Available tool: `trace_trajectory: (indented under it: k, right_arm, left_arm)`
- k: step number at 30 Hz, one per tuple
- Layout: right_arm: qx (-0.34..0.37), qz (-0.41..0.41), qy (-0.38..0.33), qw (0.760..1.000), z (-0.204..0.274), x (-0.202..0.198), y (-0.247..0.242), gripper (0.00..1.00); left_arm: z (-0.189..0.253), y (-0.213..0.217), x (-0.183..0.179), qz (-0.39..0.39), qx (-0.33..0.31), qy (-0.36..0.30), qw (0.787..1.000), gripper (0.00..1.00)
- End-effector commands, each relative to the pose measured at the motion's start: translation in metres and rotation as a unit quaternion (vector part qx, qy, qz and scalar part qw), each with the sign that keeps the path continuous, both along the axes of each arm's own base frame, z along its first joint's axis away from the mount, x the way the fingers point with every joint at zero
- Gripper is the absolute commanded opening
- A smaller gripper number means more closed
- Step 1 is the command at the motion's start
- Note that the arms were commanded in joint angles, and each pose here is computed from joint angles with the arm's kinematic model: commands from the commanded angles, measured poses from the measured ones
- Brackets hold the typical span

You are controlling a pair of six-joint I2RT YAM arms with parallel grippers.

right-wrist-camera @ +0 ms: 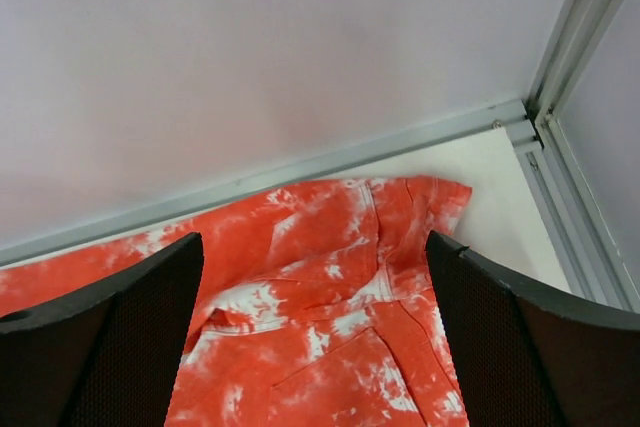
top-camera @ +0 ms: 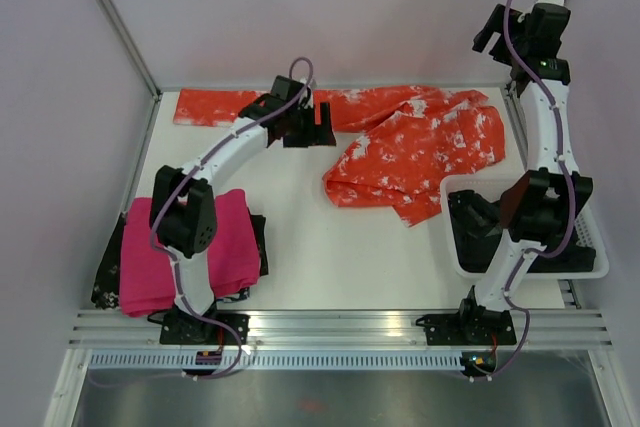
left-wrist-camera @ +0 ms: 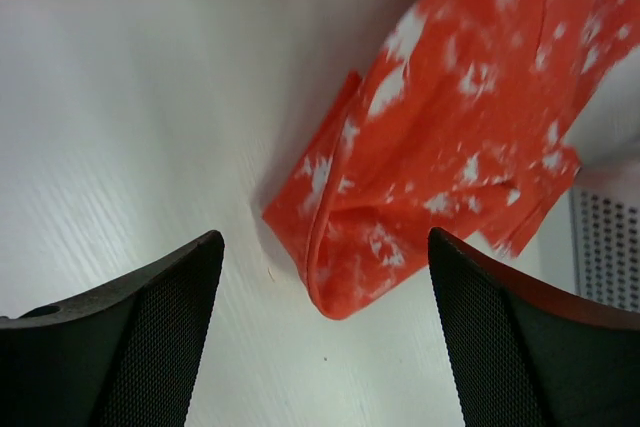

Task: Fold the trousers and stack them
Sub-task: Flatten the trousers out

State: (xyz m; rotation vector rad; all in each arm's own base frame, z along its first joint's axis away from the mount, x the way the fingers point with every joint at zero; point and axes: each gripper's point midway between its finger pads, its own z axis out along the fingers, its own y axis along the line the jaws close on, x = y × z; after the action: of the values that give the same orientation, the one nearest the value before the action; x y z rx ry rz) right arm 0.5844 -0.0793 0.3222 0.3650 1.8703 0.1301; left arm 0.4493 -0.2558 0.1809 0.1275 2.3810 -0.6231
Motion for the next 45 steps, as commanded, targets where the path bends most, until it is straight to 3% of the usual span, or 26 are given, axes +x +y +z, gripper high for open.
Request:
trace_trajectory:
  k: [1,7,12,16,19,21,24,25,27,28,33,37,38,39,40,42,45]
  right_arm:
    - [0.018,0.035,-0.015,0.999,-0.001,-0.007,0.014,0.98]
    - [0.028,0.093,0.012,0.995,-0.002,-0.031,0.042,0.98]
    - [0.012,0.097,0.063,0.993,-0.029,-0.05,0.064,0.98]
    - [0.012,0.094,0.036,0.995,-0.029,-0.043,0.067,0.98]
    - [0.01,0.111,0.018,0.994,-0.018,-0.033,0.071,0.98]
    - [0.013,0.118,0.021,0.993,-0.013,-0.038,0.074,0.98]
    - [-0.006,0.117,0.009,0.993,-0.009,-0.051,0.072,0.98]
    - [-0.005,0.113,0.025,0.993,-0.025,-0.056,0.071,0.98]
    - [-0.002,0.11,0.023,0.994,-0.027,-0.063,0.071,0.98]
    - [0.006,0.113,0.035,0.993,-0.038,-0.066,0.074,0.98]
    - [0.033,0.141,0.044,0.988,-0.05,-0.072,0.087,0.98]
    - [0.023,0.127,0.047,0.991,-0.049,-0.073,0.081,0.98]
    - [0.018,0.117,0.053,0.992,-0.051,-0.073,0.077,0.98]
    - [0.015,0.109,0.056,0.992,-0.053,-0.072,0.074,0.98]
    - [0.013,0.101,0.057,0.993,-0.052,-0.071,0.071,0.98]
    - [0.014,0.088,0.07,0.994,-0.062,-0.068,0.067,0.98]
    - [0.03,0.08,0.092,0.992,-0.077,-0.064,0.067,0.98]
  left_arm:
    - [-0.05,-0.004,-0.018,-0.017,0.023,0.04,0.999,0.87]
    - [-0.079,-0.011,-0.052,-0.026,0.07,0.058,0.996,0.86]
    - [-0.095,-0.032,-0.079,-0.067,0.028,0.066,0.995,0.86]
    - [-0.116,-0.054,-0.088,-0.075,0.053,0.06,0.994,0.84]
    - [-0.138,-0.048,-0.083,-0.014,0.088,0.078,0.993,0.8]
    - [-0.151,-0.041,-0.081,0.024,0.094,0.088,0.991,0.7]
    - [-0.159,-0.044,-0.076,0.046,0.086,0.092,0.991,0.4]
    - [-0.158,-0.042,-0.073,0.053,0.091,0.09,0.99,0.23]
    - [-0.145,-0.036,-0.06,0.064,0.108,0.066,0.99,0.05]
    - [-0.138,-0.03,-0.053,0.06,0.123,0.052,0.989,0.02]
    - [-0.04,0.038,-0.009,0.103,0.245,-0.065,0.962,0.02]
    - [0.064,0.11,0.02,0.159,0.348,-0.152,0.911,0.02]
    - [0.099,0.128,0.023,0.169,0.395,-0.183,0.884,0.02]
    - [0.118,0.134,0.026,0.176,0.412,-0.207,0.87,0.02]
    - [0.141,0.14,0.022,0.166,0.433,-0.228,0.856,0.05]
    - [0.163,0.136,0.019,0.154,0.431,-0.253,0.852,0.11]
    - [0.183,0.117,0.009,0.137,0.396,-0.281,0.863,0.37]
